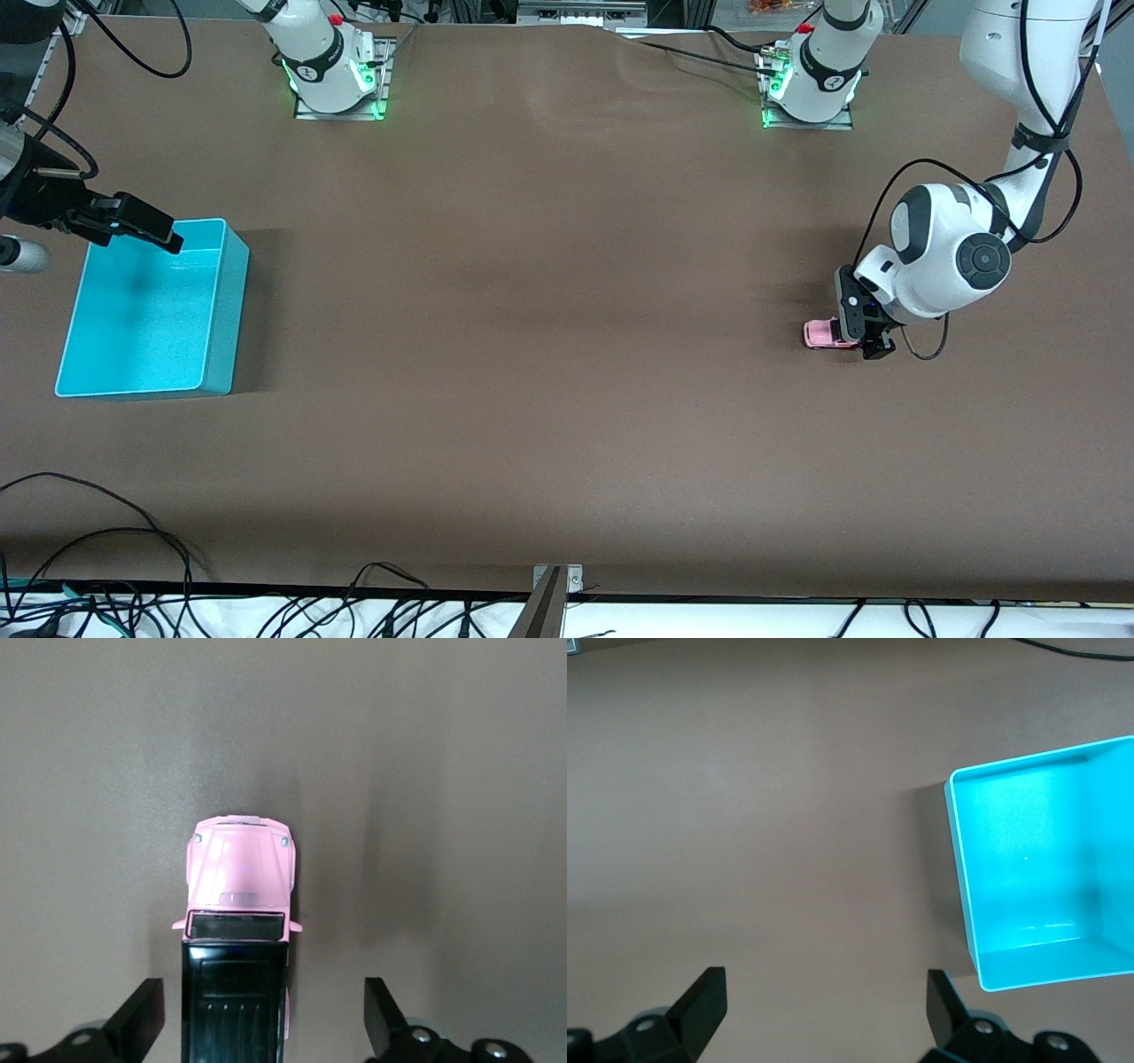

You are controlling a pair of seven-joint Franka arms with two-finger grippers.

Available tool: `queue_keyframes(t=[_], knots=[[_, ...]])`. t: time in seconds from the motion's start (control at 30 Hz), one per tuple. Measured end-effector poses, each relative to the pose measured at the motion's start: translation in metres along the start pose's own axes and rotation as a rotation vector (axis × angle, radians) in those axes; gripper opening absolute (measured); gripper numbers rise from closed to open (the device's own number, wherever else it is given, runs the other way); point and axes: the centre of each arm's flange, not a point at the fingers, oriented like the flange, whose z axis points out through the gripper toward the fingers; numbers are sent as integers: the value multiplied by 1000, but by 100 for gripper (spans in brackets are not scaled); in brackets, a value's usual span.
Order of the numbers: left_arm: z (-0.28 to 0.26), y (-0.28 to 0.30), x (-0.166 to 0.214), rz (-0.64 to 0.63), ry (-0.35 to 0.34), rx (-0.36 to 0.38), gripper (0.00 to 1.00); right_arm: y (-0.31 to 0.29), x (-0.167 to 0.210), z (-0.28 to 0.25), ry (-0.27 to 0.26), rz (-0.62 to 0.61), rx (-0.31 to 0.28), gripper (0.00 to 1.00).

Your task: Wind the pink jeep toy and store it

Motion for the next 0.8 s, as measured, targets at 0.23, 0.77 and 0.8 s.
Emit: queue_keyframes(t=[0.23,0.77,0.8], knots=[[6,0,0,23,0,0,93,-4,0,1,0,-7,0,100],[6,-3,0,75,0,14,50,-11,2,9,5,-19,-5,100],[6,-3,0,80,0,14,50,-11,2,9,5,-20,-6,100]])
